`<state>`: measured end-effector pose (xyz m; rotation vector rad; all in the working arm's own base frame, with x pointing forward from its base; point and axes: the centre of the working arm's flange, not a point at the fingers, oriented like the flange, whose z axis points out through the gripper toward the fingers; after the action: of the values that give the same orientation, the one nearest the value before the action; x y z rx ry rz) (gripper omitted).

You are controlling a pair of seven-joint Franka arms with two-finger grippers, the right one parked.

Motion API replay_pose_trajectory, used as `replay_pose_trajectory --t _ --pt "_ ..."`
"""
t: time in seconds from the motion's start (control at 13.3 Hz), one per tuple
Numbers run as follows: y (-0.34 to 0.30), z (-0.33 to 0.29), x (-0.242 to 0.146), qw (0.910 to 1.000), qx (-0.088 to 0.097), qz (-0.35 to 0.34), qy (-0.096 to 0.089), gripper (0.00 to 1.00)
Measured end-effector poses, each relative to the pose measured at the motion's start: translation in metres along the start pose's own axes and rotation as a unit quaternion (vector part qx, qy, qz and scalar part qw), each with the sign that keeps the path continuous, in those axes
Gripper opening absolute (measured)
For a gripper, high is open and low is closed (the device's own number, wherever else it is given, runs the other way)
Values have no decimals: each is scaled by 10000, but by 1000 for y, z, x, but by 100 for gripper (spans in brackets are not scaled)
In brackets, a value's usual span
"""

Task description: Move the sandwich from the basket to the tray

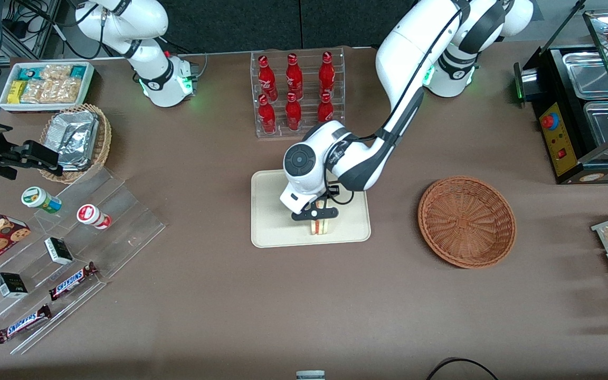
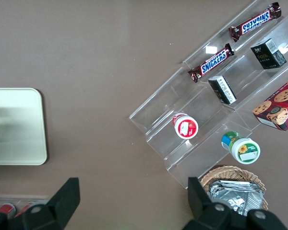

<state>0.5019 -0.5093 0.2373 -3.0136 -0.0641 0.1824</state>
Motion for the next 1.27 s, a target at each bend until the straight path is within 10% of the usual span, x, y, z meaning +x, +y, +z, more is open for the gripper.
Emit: replay_pose_trajectory --t 0.67,1.27 --pt "6 3 -4 9999 68 86 83 100" --pt "-24 -108 9 9980 -150 -239 572 100"
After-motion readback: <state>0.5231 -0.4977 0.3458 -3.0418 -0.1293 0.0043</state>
